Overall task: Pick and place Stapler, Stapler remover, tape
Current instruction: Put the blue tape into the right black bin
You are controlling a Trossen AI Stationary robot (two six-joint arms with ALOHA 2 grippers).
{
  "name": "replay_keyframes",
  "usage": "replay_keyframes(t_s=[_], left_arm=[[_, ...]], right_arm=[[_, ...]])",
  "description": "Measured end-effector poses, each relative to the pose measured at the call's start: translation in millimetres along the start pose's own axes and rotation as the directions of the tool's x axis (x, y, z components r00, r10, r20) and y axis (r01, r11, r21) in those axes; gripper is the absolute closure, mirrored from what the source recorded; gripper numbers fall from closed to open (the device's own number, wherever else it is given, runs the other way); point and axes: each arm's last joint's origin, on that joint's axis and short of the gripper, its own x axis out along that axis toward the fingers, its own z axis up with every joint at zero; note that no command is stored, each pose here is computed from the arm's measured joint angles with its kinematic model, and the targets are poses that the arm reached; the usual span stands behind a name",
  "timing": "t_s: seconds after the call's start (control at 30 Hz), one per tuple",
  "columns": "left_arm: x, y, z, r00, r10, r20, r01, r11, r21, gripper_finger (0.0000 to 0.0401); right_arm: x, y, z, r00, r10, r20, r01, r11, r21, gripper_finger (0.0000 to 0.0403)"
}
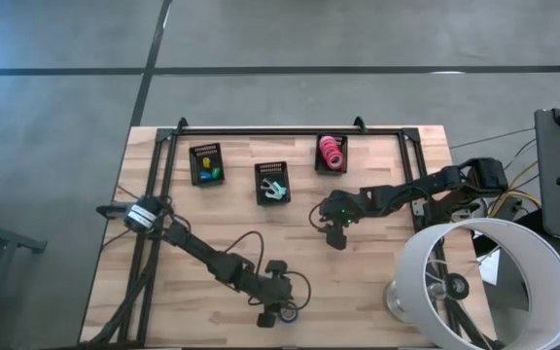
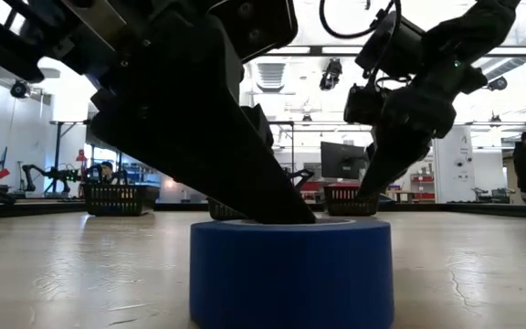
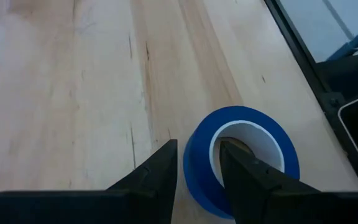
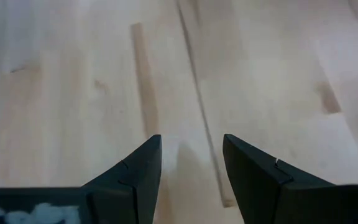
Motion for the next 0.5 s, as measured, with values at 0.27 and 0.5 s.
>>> replay_keyframes(t_s=[0.27, 0.5], left_arm=[[0, 2, -1, 0.999, 0.040, 0.002, -0.040, 0.999, 0.001, 0.0279], [0, 4, -2, 0.999, 0.047, -0.008, -0.047, 0.999, -0.007, 0.0279]], right_arm=[[-4, 10, 17, 0.997, 0.033, 0.070, -0.028, 0.997, -0.072, 0.0234], [-5, 11, 21, 0.995, 0.038, 0.087, -0.031, 0.996, -0.086, 0.0234]])
